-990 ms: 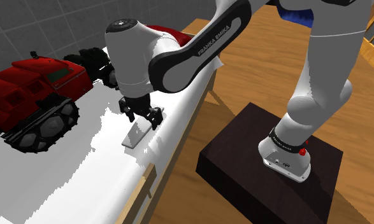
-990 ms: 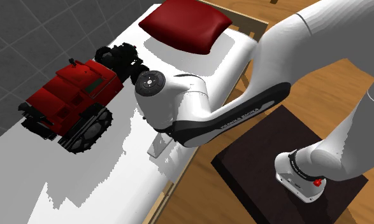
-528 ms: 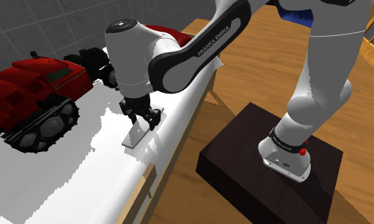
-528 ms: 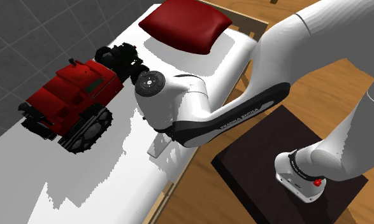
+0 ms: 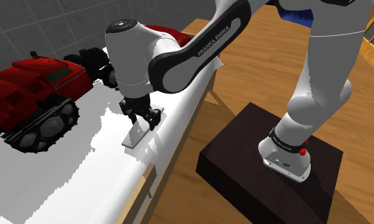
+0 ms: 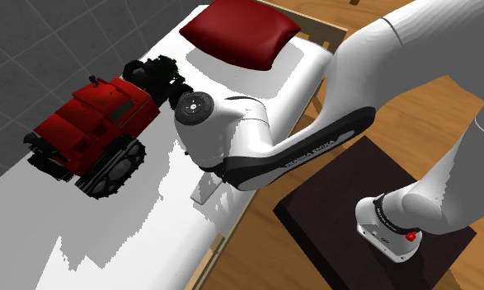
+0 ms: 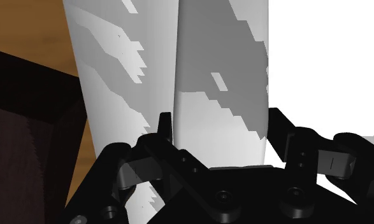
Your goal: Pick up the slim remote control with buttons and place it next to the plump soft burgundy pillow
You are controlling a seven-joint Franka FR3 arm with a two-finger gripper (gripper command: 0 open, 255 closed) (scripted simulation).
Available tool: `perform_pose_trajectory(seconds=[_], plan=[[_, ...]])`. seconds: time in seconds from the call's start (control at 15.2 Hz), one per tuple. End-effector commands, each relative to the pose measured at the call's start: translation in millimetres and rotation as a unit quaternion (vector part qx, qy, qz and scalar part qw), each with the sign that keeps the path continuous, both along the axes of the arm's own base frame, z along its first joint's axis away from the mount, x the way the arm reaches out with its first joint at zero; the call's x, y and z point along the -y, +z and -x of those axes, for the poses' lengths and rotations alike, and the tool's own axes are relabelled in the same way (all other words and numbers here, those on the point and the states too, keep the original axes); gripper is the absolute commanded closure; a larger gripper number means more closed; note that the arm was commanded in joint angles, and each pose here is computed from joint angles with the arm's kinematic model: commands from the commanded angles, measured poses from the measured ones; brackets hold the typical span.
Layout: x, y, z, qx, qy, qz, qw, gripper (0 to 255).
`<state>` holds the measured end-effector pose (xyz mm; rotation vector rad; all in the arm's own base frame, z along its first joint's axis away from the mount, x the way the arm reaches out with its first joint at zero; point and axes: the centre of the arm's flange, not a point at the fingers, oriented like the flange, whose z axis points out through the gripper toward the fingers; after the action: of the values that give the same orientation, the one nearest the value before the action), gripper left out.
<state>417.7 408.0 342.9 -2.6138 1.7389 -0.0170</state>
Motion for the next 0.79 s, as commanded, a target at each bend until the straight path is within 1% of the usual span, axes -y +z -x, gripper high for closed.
perform_pose_trajectory(seconds=[0.0, 0.73], plan=[[0, 5, 0, 0.000, 0.000, 0.000, 1.0000, 255], [0, 63, 0, 0.000, 0.000, 0.000, 1.0000, 255]])
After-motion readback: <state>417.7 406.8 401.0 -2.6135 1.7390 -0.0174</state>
